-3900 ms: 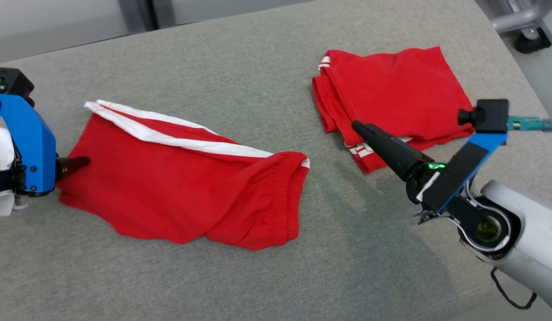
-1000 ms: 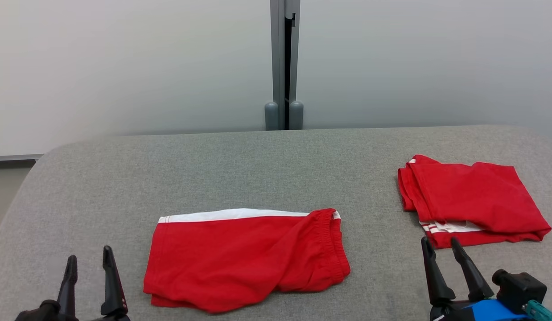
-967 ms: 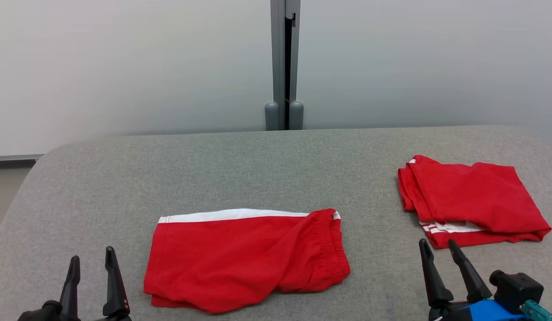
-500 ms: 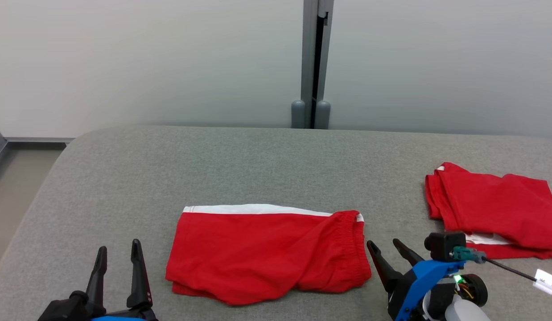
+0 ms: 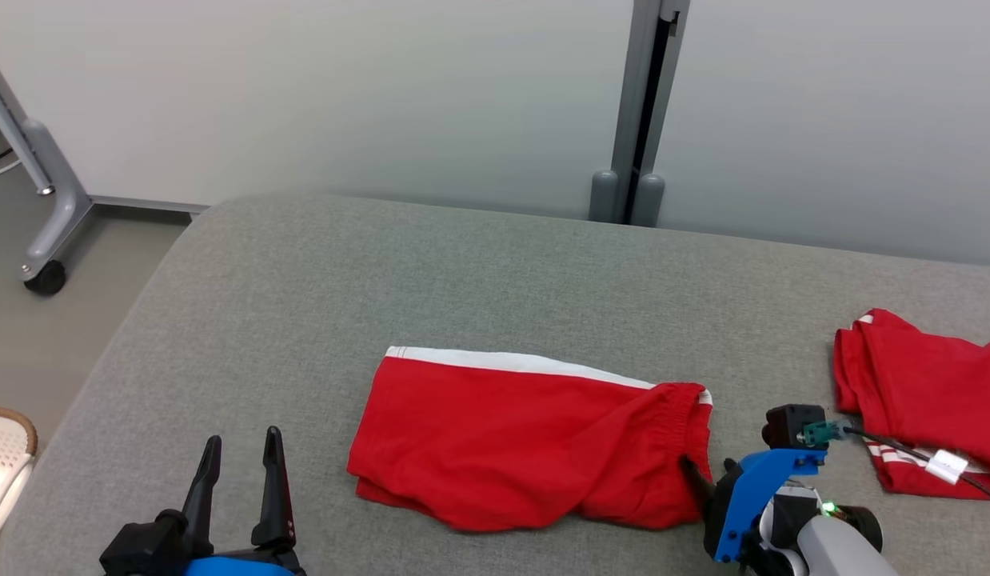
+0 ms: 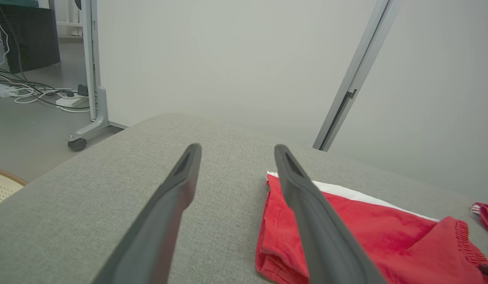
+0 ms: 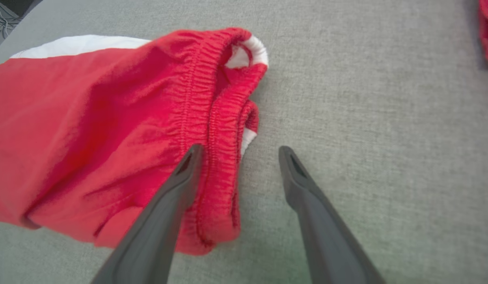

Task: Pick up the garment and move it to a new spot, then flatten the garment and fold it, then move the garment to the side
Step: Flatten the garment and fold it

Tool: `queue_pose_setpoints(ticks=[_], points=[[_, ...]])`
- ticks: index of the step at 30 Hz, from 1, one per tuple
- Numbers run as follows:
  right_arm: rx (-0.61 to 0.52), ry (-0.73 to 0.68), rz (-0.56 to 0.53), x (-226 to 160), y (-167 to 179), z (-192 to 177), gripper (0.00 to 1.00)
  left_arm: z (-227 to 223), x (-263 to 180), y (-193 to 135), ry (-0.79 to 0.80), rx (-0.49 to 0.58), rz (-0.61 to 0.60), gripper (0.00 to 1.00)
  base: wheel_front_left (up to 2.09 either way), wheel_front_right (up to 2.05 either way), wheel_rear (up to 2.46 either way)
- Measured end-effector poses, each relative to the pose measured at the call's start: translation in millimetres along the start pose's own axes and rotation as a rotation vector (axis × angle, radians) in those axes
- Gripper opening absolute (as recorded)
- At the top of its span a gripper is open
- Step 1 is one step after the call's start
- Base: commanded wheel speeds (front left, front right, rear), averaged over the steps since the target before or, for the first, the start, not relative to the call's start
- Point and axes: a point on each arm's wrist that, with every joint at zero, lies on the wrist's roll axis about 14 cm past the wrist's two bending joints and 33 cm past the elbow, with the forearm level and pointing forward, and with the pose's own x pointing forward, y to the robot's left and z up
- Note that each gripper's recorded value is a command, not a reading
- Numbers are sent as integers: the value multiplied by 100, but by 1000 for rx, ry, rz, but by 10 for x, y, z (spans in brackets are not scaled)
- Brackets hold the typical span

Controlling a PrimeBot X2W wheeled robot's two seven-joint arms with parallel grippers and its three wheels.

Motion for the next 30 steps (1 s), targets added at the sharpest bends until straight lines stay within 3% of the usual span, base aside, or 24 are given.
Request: queue_pose_setpoints(ticks=[8, 15, 16, 17, 18, 19, 26, 30], points=[[42, 100, 2, 107, 22, -222, 100, -65, -5, 60, 24, 8, 17, 100, 0, 0, 0], [142, 164, 52, 173, 143, -277, 100, -99, 18, 99, 37, 9, 30, 100, 0, 0, 0], [168, 165, 66, 178, 185, -272, 69, -106, 14, 106, 39, 9, 31, 100, 0, 0, 0], [176, 169, 81, 181, 232, -276, 46, -113, 10, 112, 42, 11, 32, 100, 0, 0, 0], [181, 174, 92, 182, 271, -282, 35, -115, 7, 119, 42, 12, 34, 100, 0, 0, 0], [186, 173, 99, 179, 299, -282, 0, -113, 3, 126, 42, 12, 36, 100, 0, 0, 0], [239, 137, 118, 121, 392, -278, 0, -99, 8, 114, 35, 10, 27, 100, 0, 0, 0], [194, 88, 82, 61, 172, -149, 0, -107, 35, 56, 35, 5, 9, 100, 0, 0, 0]])
